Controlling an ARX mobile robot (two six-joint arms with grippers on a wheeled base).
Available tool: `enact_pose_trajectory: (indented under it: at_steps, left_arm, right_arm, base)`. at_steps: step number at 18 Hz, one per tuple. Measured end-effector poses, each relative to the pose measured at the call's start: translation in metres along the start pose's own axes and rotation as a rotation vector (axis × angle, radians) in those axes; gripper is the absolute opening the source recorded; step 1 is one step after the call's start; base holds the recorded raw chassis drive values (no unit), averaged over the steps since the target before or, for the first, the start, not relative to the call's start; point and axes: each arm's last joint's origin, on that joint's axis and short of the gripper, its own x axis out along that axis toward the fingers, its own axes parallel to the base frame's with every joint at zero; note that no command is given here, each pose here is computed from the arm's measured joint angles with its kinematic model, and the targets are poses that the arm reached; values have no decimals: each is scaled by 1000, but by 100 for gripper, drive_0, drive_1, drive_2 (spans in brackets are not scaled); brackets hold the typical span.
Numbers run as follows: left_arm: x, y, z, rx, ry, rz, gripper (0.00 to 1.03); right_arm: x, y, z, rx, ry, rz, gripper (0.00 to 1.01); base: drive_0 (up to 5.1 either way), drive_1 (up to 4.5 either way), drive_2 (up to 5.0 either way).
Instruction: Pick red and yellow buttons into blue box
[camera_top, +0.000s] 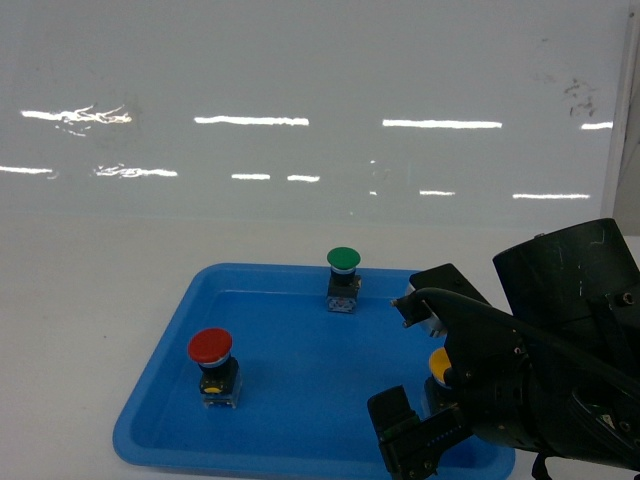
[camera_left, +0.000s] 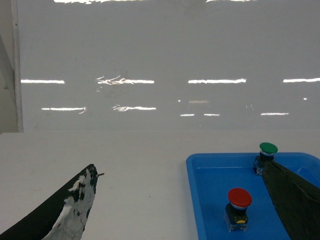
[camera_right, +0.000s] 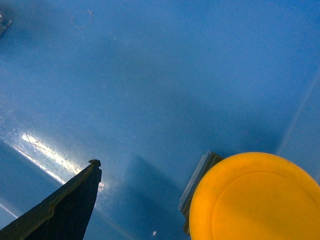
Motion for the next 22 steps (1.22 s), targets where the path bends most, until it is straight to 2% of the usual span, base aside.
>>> enact_pose_trajectory:
  at_steps: [3,4,6,7,9,16,19,21,22]
  left_arm:
    - [0,0,0,0,0,0,98]
    - [0,0,0,0,0,0,98]
    - [0,0,0,0,0,0,98]
    - [0,0,0,0,0,0,98]
    - [0,0,0,0,0,0,98]
    - [0,0,0,0,0,0,98]
    - [0,0,0,0,0,0,98]
    - [0,0,0,0,0,0,98]
    - [0,0,0,0,0,0,98]
  right_arm:
    - [0,1,0,-6,1,0,98]
    - [0,1,0,-7,2,0,93]
    - [0,1,0,-8,2,-1,72]
    - [0,1,0,-9,2,-1,43]
    - [0,1,0,-9,1,-1,28]
    - [-2,0,1,-14,-7,-13,27]
    - [-21,-8,9,0,-60,-66,27]
    - [-49,-17,24,16,-144,-109,27]
    - [-61,-20,25,26,-155,-123,27]
  base:
    - [0,0,0]
    - [0,0,0]
    - [0,0,0]
    - [0,0,0]
    - [0,0,0]
    - [0,0,0]
    - [0,0,0]
    - [0,0,0]
    - [0,0,0]
